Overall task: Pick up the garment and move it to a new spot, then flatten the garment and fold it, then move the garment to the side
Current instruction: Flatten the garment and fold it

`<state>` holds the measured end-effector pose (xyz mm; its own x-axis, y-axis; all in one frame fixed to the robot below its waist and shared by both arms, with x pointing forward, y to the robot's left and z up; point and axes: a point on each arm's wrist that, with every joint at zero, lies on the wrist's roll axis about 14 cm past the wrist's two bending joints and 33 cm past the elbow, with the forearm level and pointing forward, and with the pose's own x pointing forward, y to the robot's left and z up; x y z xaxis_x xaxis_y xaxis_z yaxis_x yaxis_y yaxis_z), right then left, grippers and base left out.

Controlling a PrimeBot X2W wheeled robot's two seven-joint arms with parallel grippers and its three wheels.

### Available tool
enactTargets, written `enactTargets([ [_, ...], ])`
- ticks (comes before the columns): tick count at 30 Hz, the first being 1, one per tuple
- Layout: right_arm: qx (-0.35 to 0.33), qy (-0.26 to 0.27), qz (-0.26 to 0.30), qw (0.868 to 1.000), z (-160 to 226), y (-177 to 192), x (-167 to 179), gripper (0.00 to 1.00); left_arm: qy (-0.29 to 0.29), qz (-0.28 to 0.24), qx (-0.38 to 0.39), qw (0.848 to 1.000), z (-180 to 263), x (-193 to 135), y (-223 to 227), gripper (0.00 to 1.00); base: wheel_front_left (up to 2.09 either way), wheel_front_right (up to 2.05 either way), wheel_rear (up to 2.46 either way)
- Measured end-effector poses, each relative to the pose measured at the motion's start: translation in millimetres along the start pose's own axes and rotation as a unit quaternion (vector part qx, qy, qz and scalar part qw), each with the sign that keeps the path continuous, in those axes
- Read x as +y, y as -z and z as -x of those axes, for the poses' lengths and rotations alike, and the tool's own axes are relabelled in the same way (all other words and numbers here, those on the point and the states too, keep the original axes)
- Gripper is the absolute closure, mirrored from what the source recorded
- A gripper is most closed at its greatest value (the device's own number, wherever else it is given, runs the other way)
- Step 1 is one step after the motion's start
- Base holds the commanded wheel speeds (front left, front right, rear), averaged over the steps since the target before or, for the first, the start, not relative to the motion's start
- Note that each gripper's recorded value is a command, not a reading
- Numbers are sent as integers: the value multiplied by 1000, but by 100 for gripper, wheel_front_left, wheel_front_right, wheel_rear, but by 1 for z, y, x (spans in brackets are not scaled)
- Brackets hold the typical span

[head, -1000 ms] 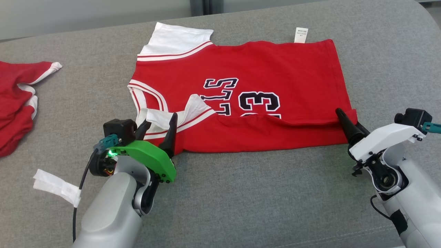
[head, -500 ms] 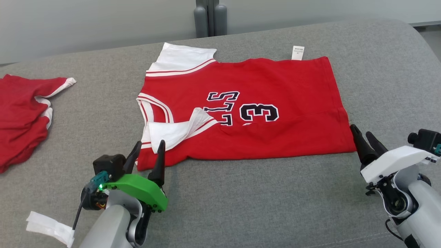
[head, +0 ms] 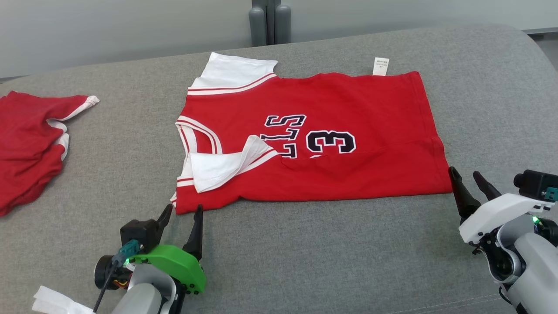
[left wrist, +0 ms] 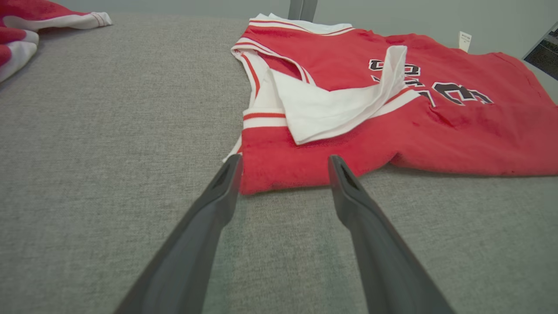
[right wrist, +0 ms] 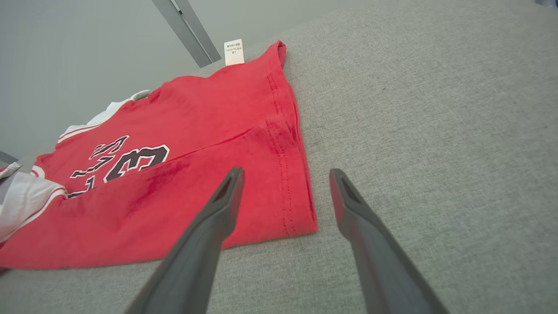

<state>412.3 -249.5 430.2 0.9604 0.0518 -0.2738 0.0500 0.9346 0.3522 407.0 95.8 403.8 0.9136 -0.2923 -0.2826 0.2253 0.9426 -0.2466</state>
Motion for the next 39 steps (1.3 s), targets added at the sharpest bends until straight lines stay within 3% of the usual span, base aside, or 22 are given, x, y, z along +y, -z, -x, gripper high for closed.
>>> enactTargets([
  [21, 89, 10, 49, 995, -27, 48, -4, 0, -3, -24, 71, 997, -38, 10, 27, 0, 0, 0, 0],
  [22, 89, 8, 45, 995, -29, 48, -2, 0, -2, -22, 70, 997, -40, 8, 26, 22, 0, 0, 0],
  [23, 89, 7, 40, 995, -30, 48, 0, 37, -1, -20, 69, 997, -41, 7, 26, 73, 0, 0, 0],
  [24, 91, 5, 35, 995, -31, 50, 2, 69, -2, -18, 69, 997, -42, 8, 26, 100, 0, 0, 0],
  [25, 93, 3, 32, 995, -32, 50, 4, 97, -1, -18, 70, 997, -42, 8, 27, 100, 0, 0, 0],
  [32, 79, -12, 9, 997, -33, 46, 18, 100, -5, -18, 51, 999, -39, 9, 19, 100, 0, 0, 0],
  [39, 66, -29, -12, 997, -11, 46, 26, 100, -12, -6, 28, 1000, -12, 8, 14, 100, 0, 0, 0],
])
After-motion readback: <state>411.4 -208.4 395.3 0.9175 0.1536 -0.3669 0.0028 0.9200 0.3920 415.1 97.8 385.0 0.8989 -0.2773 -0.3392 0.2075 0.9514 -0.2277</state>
